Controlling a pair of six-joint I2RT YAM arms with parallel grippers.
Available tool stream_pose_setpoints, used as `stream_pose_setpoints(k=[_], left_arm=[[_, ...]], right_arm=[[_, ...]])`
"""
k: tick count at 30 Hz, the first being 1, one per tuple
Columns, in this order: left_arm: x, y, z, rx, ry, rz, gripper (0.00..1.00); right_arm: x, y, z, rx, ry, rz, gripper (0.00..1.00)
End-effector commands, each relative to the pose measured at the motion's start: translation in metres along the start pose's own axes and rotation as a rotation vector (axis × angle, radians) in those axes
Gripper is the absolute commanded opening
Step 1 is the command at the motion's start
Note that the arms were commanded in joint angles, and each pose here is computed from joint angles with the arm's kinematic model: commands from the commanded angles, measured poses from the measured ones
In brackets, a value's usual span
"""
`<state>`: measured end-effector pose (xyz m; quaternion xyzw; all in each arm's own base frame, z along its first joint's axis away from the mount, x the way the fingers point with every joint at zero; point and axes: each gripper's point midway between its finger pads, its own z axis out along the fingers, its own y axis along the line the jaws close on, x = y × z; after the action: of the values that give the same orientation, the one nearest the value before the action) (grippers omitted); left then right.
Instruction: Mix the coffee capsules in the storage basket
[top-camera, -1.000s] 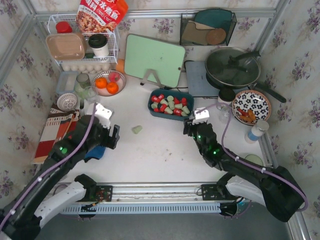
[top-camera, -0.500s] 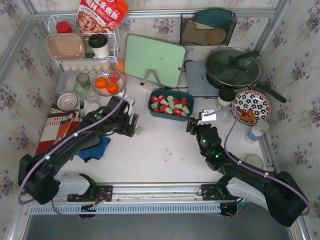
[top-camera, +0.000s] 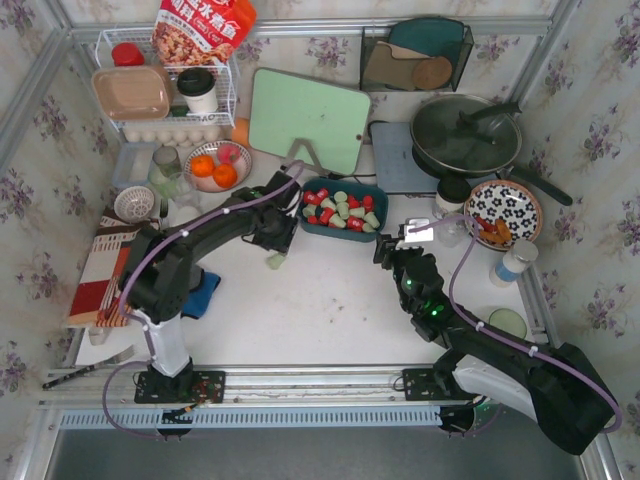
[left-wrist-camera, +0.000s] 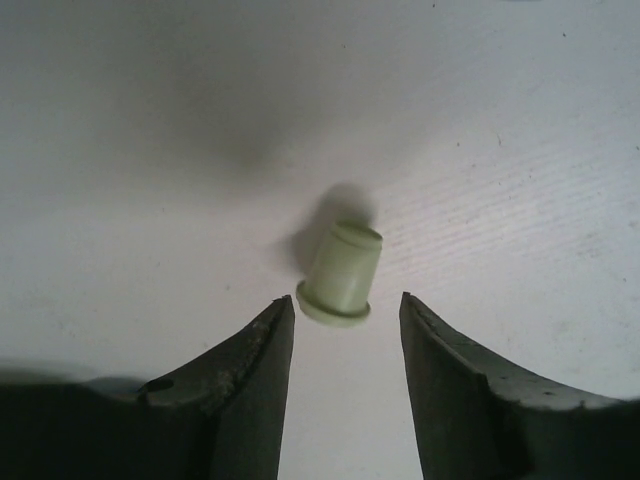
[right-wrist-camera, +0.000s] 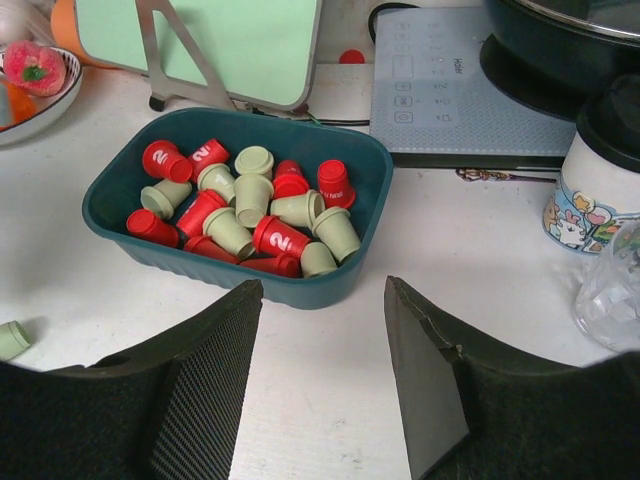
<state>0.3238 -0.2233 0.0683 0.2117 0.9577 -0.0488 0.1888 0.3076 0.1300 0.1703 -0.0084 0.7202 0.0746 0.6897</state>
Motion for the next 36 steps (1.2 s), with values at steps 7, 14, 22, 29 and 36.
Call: stream_pose_setpoints(k=[7,14,22,29,36], left_arm=[[-0.001,0.004,0.025,-0.039,0.11,0.049,0.47],[0.015,0.007,0.037,-0.054,0.173,0.046,0.43],[0.022,0.005,0.045,-0.049,0.198,0.046,0.35],[0.017,0.004,0.042,-0.052,0.179,0.046,0.24],[-0.034,-0.017,0.003,-0.005,-0.075,0.053,0.22]], right_arm=[[-0.008,0.007,0.003,-0.023,-0.017,0.019,0.6],[-0.008,0.009,0.003,-0.034,-0.013,0.021,0.59],[-0.008,0.01,0.003,-0.041,-0.009,0.022,0.59],[-0.007,0.011,0.003,-0.041,-0.006,0.022,0.59],[-0.009,0.01,0.003,-0.037,-0.01,0.029,0.59]])
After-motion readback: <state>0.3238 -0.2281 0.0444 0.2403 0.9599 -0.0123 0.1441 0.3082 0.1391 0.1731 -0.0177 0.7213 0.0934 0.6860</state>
